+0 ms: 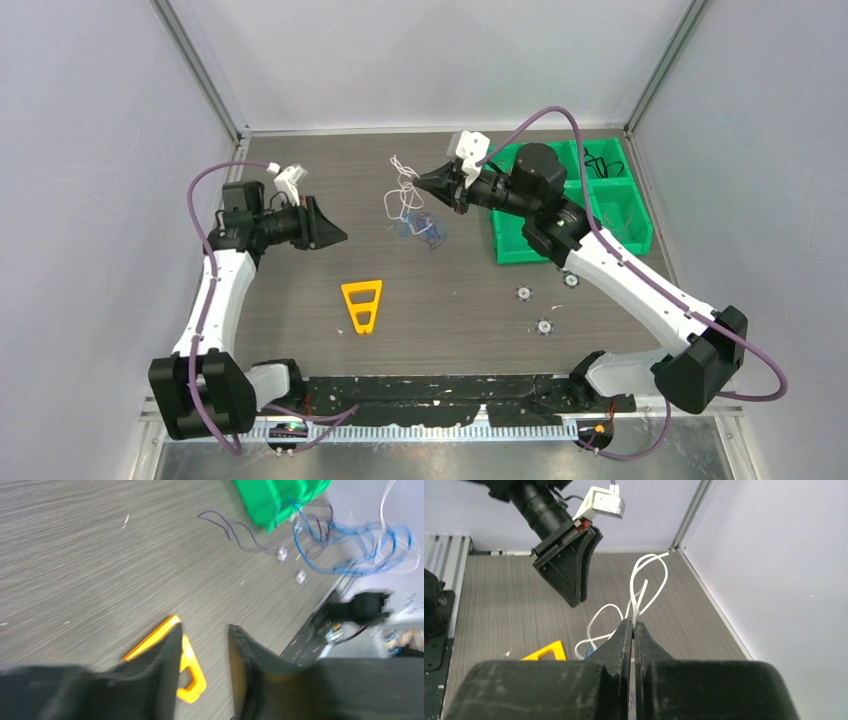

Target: Untangle the cables

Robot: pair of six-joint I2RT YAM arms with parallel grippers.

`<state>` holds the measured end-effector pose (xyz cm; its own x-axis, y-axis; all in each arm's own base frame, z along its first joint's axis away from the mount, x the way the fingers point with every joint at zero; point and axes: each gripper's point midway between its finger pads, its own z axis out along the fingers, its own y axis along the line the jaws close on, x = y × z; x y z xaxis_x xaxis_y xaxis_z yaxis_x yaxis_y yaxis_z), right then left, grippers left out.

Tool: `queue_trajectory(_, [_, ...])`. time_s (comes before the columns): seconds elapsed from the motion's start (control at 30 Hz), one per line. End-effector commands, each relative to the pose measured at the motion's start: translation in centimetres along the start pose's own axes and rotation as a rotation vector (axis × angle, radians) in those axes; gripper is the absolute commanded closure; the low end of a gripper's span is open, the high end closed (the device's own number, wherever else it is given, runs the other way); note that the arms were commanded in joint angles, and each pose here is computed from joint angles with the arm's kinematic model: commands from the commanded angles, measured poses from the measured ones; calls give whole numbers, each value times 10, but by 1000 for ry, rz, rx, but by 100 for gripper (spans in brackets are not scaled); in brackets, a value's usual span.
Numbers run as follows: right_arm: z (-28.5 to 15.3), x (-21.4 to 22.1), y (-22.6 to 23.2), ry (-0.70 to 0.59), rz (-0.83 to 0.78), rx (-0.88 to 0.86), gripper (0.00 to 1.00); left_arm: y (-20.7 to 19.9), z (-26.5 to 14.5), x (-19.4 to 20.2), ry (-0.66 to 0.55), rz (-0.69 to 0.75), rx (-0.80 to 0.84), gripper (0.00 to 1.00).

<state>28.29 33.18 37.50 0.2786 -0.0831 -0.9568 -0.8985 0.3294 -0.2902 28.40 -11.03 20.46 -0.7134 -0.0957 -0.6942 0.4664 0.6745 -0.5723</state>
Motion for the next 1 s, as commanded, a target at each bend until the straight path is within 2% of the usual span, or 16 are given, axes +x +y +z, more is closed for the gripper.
queue_trajectory(0.0, [-8, -49, -12, -108, 40, 49, 95, -40, -4, -39, -161, 148, 146, 44])
queue_trajectory(0.07, [-7, -51, -14, -111, 50, 55, 95, -68, -6, -50, -218, 231, 212, 25])
queue_trajectory(0.1, [-6, -53, -14, -115, 58, 57, 95, -83, -7, -54, -236, 272, 247, 21])
queue_trajectory(0.27, [-3, -58, -15, -131, 85, 50, 95, -138, 1, -58, -246, 375, 382, 20])
queue_trajectory(0.47, [-1, -61, -8, -141, 101, 7, 95, -149, 13, -77, -288, 294, 420, 22])
queue_trajectory(0.6, [-1, -61, -2, -144, 115, -25, 95, -145, 20, -88, -309, 260, 415, 33])
queue_trajectory(0.73, [-4, -55, 1, -128, 119, -38, 95, -155, 14, -90, -307, 270, 455, 49])
queue_trajectory(0.77, [-5, -52, -1, -122, 121, -33, 95, -157, 12, -86, -301, 277, 461, 55])
queue_trajectory(0.9, [-8, -43, -8, -91, 138, -4, 95, -160, 6, -77, -281, 289, 472, 96])
queue_trajectory(0.93, [-9, -40, -13, -83, 142, 11, 95, -157, 5, -76, -278, 288, 454, 100])
queue_trajectory(0.97, [-10, -35, -17, -69, 150, 31, 95, -152, 4, -75, -277, 285, 426, 100])
